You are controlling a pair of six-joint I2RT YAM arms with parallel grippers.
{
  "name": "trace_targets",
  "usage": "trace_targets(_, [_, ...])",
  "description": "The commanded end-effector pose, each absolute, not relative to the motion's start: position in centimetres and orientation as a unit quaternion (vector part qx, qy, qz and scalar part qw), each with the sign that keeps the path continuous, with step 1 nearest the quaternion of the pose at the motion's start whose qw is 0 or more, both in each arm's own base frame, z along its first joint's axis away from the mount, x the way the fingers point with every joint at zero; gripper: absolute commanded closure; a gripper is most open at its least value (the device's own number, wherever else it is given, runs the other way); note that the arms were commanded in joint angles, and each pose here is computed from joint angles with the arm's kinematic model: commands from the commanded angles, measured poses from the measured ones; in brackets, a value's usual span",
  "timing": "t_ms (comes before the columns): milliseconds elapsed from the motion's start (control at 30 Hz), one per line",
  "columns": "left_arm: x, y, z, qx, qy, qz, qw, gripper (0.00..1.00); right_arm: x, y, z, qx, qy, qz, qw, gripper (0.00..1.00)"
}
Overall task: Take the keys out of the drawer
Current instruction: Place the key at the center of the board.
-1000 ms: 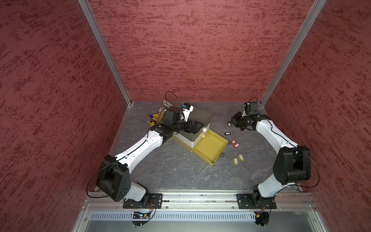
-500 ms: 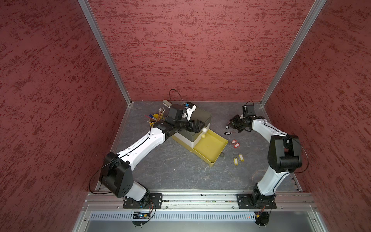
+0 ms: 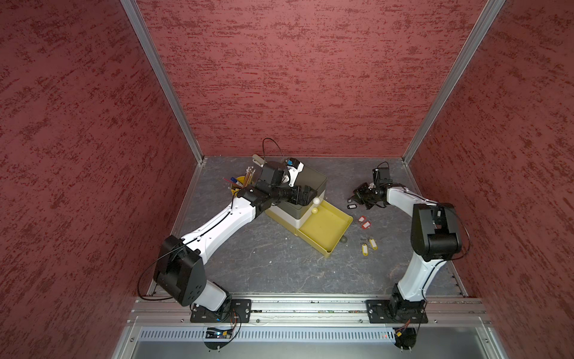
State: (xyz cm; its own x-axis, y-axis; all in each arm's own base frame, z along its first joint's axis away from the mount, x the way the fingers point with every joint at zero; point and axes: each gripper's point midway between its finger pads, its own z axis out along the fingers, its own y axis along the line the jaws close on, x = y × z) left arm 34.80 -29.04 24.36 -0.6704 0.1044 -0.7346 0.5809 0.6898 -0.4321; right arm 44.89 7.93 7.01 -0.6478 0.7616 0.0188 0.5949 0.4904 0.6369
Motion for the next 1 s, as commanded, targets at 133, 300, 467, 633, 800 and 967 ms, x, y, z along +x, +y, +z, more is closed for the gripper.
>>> trace_targets(133, [32.3,-27.2,17.5,0.178,0.910,-0.289,0.237,0.00,44.8,6.9,5.9,0.411,0.844,0.316,0.135,1.00])
trace_targets(300, [32.3,-27.2,17.4,0.180,0.911,-0.288,0.236,0.00,44.7,6.4,5.6,0.415,0.843,0.316,0.133,1.00])
trace_targets(467, [32.3,-27.1,17.3,0.179,0.911,-0.287,0.235,0.00,44.7,6.5,5.5,0.415,0.841,0.321,0.130,0.97])
trace_targets(633, [32.4,-27.2,17.3,0.179,0.911,-0.289,0.236,0.00,44.8,6.5,5.8,0.413,0.841,0.323,0.130,0.88])
trace_targets(800, [32.5,-27.2,17.4,0.179,0.910,-0.290,0.236,0.00,44.4,6.6,6.3,0.411,0.842,0.326,0.128,0.80])
trace_targets(967, [32.5,-27.0,17.8,0.177,0.909,-0.292,0.241,0.00,44.0,6.8,7.7,0.407,0.840,0.333,0.133,0.77])
